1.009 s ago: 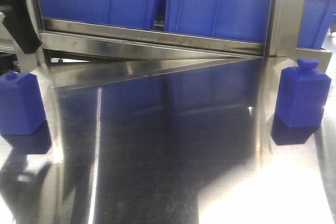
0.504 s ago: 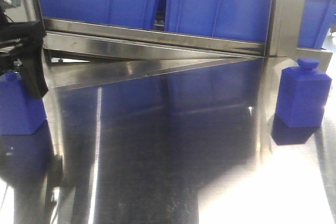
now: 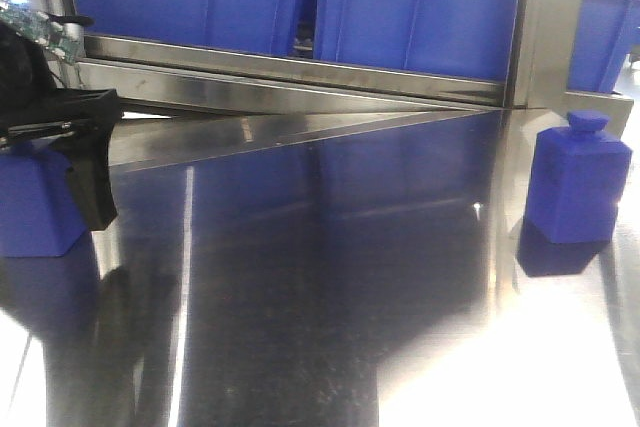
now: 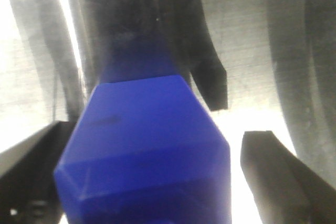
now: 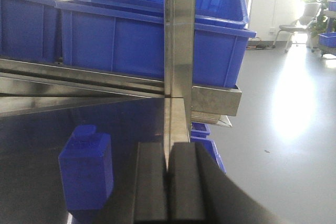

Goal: Pick and sort blue part to right shelf

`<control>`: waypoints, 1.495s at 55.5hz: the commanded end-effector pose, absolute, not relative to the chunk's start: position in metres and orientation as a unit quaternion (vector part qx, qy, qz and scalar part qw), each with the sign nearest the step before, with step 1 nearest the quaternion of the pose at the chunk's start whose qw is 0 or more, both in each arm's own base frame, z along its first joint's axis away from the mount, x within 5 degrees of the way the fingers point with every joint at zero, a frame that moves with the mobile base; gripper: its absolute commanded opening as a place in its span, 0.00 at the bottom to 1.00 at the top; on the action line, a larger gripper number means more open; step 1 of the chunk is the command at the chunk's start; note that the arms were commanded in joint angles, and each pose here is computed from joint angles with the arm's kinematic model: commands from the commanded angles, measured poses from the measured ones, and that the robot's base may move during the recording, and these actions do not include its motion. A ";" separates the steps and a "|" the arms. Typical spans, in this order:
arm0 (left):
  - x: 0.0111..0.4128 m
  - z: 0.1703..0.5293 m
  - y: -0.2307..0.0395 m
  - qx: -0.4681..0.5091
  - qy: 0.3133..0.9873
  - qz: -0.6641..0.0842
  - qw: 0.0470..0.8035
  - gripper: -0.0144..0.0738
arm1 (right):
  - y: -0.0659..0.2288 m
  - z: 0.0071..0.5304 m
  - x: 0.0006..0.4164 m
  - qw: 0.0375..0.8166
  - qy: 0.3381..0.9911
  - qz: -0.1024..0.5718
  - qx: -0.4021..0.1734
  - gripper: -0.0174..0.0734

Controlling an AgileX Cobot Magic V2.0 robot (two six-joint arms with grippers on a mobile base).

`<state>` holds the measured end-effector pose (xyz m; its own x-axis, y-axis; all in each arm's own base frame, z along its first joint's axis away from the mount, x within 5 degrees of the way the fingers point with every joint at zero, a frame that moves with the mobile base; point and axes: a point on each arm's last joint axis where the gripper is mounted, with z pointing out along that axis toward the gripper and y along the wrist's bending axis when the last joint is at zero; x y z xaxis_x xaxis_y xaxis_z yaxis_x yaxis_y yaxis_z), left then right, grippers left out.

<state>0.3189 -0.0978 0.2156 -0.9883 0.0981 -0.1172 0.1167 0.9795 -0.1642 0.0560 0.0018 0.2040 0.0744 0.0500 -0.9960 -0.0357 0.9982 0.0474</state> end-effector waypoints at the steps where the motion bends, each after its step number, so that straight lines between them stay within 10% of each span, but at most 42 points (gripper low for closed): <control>1: 0.320 0.238 -0.101 0.054 0.989 -0.097 0.094 0.73 | 0.001 0.216 0.054 0.770 0.638 0.026 0.003 0.26; 17: 0.323 0.239 -0.101 0.053 0.987 -0.100 0.111 0.48 | 0.001 0.216 0.054 0.770 0.638 0.026 0.003 0.26; 36: 0.315 0.256 -0.100 0.068 0.984 -0.104 0.127 0.49 | 0.001 0.216 0.054 0.770 0.638 0.026 0.003 0.26; 65: 0.227 0.386 -0.070 0.095 0.904 -0.115 0.401 0.66 | 0.001 0.223 0.052 0.788 0.615 0.026 0.004 0.26; 83: 0.146 0.380 -0.043 0.093 0.825 -0.103 0.548 0.66 | 0.002 0.290 0.045 0.760 0.649 0.028 0.000 0.26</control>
<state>0.1580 -0.0453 0.3717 -0.5261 0.0761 -0.8470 0.2551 0.9642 -0.0718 0.0444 0.0019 0.2620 0.1439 0.0519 -0.9882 -0.0444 0.9980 0.0460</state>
